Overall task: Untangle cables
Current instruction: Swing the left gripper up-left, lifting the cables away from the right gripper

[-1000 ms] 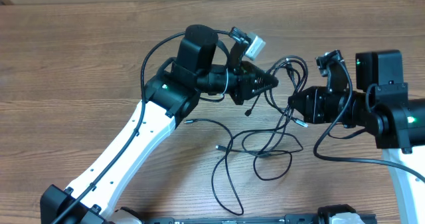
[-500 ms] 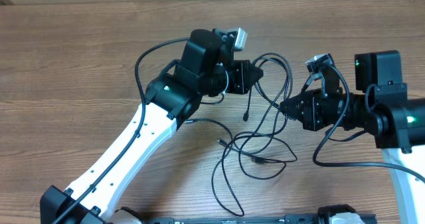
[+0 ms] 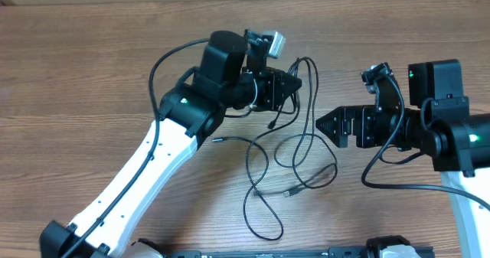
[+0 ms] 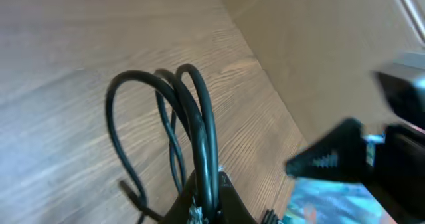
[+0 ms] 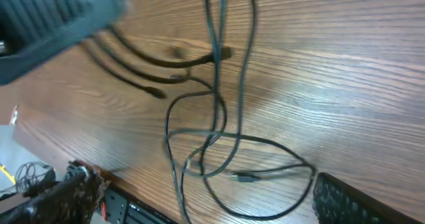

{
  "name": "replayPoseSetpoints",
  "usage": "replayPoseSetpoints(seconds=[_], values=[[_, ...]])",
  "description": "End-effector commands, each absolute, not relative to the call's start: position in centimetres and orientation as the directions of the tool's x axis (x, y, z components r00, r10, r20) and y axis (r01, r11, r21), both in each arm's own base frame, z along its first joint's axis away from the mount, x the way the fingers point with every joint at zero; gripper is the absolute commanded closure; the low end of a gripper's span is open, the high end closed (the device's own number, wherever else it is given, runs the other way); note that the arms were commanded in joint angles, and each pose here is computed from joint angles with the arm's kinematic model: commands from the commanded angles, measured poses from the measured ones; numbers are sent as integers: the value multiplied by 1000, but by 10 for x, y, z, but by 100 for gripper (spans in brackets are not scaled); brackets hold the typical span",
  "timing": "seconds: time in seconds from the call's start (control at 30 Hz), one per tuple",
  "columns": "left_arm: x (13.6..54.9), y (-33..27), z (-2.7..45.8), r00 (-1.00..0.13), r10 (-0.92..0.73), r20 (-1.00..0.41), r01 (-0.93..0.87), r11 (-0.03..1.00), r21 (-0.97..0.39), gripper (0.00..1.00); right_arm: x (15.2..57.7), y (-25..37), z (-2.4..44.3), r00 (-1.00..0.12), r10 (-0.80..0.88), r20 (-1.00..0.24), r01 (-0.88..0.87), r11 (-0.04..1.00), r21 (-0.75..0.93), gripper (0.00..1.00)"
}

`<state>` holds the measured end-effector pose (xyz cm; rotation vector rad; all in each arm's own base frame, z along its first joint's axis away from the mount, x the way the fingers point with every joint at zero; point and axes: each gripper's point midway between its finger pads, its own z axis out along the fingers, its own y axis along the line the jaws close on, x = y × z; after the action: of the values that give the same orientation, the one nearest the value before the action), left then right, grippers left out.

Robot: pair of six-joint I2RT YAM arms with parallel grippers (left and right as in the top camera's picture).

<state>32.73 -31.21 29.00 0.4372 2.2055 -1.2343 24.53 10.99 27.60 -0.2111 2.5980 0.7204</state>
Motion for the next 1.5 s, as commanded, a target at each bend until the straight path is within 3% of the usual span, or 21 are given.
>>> replayPoseSetpoints(seconds=[0.0, 0.2, 0.3, 0.47, 0.57, 0.73, 0.93, 1.07, 1.17, 1.3, 1.47], values=[[303, -301, 358, -591, 26, -806, 734, 432, -524, 96, 248, 105, 277, -890, -10, -456, -233, 869, 437, 0], [269, -281, 422, -347, -7, -938, 863, 390, -322, 96, 249, 108, 279, -883, -20, -470, -254, 861, 441, 0], [257, -273, 456, -197, -54, -979, 905, 373, -203, 96, 240, 129, 292, -839, -127, -529, -423, 764, 487, 0], [246, -267, 489, -61, -116, -991, 925, 365, -100, 96, 241, 132, 294, -825, -139, -547, -449, 749, 487, 0], [243, -264, 508, 78, -134, -988, 926, 377, 22, 96, 239, 130, 292, -832, -141, -537, -439, 757, 483, 0], [252, -252, 537, 287, -146, -947, 851, 493, 182, 96, 239, 123, 286, -844, -143, -518, -414, 786, 458, 0], [270, -232, 555, 339, -168, -926, 753, 638, 160, 96, 238, 118, 281, -852, -145, -504, -394, 810, 435, 0], [273, -226, 552, 322, -156, -934, 732, 667, 141, 96, 239, 114, 279, -854, -146, -499, -385, 823, 418, 0], [283, -231, 516, 233, -43, -972, 734, 664, 146, 96, 240, 114, 279, -854, -146, -500, -384, 824, 416, 0], [298, -228, 420, -41, 225, -974, 729, 673, 124, 96, 241, 114, 278, -855, -146, -497, -383, 824, 417, 0], [280, -215, 295, -451, 460, -765, 739, 673, -30, 96, 243, 115, 279, -850, -145, -506, -387, 824, 414, 0]])
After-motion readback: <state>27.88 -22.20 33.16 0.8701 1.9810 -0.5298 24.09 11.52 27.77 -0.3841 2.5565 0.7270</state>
